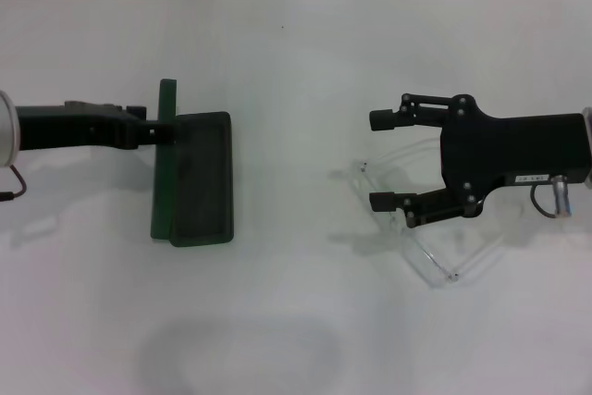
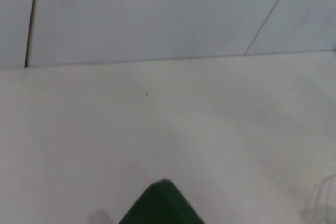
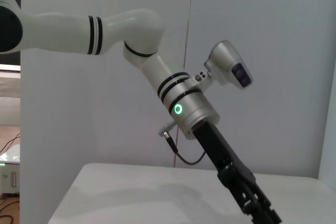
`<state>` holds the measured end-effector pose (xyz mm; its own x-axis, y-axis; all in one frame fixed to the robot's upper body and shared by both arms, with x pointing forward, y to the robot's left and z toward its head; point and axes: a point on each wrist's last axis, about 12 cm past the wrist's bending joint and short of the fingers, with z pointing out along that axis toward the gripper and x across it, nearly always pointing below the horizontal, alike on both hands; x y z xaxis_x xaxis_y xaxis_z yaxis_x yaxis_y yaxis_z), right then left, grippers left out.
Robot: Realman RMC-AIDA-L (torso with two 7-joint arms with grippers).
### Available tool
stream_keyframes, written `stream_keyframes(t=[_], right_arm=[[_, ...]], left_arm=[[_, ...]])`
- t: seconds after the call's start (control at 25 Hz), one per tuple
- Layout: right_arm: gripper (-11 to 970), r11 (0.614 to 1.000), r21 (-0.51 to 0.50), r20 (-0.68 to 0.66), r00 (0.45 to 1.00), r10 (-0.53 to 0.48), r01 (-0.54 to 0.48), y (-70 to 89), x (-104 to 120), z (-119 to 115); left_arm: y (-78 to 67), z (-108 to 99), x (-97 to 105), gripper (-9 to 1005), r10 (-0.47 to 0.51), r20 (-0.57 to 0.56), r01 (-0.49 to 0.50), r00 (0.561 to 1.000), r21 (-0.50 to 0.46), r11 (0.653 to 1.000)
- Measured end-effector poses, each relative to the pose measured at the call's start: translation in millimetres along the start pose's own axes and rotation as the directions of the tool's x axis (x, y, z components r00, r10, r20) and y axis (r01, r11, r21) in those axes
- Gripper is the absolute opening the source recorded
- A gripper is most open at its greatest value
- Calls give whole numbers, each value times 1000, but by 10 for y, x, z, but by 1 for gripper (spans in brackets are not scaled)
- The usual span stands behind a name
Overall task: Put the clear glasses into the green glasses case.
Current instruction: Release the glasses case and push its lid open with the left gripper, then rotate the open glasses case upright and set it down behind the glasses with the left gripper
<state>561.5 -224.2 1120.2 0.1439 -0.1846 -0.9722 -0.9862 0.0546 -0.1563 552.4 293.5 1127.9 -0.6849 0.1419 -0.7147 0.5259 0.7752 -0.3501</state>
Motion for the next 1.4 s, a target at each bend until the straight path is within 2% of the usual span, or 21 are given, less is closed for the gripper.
stream_keyframes(t=[0.36, 0.8, 1.0, 1.24, 1.4], right_arm=[[865, 1000, -3, -3, 1000, -1, 1, 1, 1, 7], [864, 1000, 12, -13, 1000, 0, 0, -10, 15, -23], [864, 1000, 15, -14, 1000, 0, 0, -13, 17, -26], [864, 1000, 17, -16, 1000, 1, -1, -13, 20, -33], [863, 1000, 16, -18, 1000, 2, -2, -5, 28, -39]], left_arm=[[60, 158, 0, 734, -46, -78, 41, 996, -66, 997], [28, 195, -71, 718, 0, -90, -6, 996, -61, 998], [29, 199, -115, 470, 51, -86, -57, 995, -60, 997], [25, 216, -177, 254, 164, -83, -169, 983, -61, 984], [29, 236, -245, 232, 250, -59, -254, 966, -79, 964]])
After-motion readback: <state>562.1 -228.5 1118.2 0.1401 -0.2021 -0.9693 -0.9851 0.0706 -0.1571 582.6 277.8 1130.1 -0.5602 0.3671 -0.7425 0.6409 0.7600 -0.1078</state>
